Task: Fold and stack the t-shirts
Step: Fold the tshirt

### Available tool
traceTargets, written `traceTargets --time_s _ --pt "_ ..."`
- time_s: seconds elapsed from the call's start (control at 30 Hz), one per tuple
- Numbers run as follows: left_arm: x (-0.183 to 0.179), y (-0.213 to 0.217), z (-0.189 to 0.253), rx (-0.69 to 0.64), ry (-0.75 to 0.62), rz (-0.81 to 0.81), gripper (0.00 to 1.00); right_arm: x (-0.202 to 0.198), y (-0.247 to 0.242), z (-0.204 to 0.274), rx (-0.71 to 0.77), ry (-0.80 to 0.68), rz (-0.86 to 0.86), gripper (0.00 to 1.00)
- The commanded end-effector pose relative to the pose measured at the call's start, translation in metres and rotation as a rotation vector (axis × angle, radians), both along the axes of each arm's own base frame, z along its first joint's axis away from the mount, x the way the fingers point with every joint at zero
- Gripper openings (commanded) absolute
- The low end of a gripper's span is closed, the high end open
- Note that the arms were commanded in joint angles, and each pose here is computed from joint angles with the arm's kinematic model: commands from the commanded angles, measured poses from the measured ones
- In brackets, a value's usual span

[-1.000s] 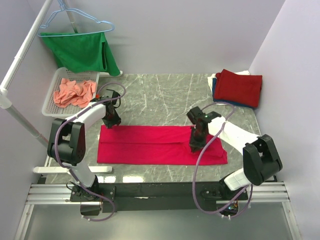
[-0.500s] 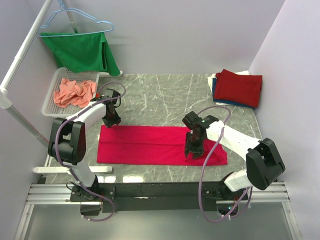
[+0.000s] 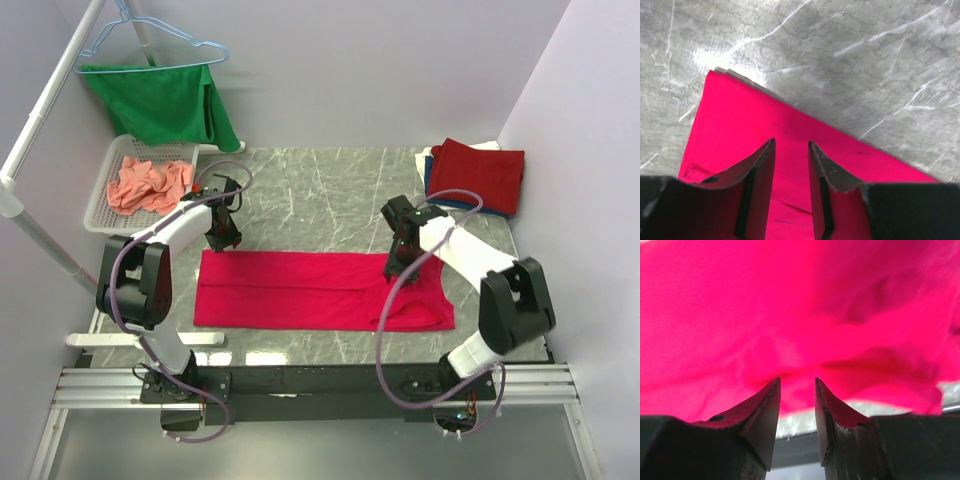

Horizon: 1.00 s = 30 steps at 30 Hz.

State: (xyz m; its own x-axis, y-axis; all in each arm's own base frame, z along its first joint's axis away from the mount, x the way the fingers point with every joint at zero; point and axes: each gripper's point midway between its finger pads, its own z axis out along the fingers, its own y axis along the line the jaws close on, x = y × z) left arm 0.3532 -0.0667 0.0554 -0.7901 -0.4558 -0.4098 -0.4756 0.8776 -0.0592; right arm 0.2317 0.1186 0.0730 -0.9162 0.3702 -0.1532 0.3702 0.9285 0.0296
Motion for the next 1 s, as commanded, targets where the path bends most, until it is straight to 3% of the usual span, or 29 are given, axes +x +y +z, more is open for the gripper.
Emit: traceTargets --time_s 0.0,0.13,0.33,0.67,0.97 --pt "0.009 -0.001 0.014 0.008 -0.042 -0.013 0.38 0.021 -0.020 -0.018 -0.049 -0.001 -0.026 0.40" --pt "0.007 -0.002 0.013 0.003 -0.039 -0.017 0.38 0.019 -0.025 -0.034 -0.063 0.038 -0.030 0.39" --pt "0.005 -0.002 0.011 0.002 -0.036 -0.020 0.38 -0.024 -0.026 -0.051 -0.031 0.131 -0.047 0.36" --pt "0.007 -0.004 0.002 -0.004 -0.015 -0.019 0.38 -0.076 -0.010 -0.032 0.031 0.152 -0.058 0.35" --pt "0.009 -0.006 0.000 -0.006 -0.006 -0.025 0.37 -0.082 -0.003 -0.022 0.016 0.133 -0.019 0.35"
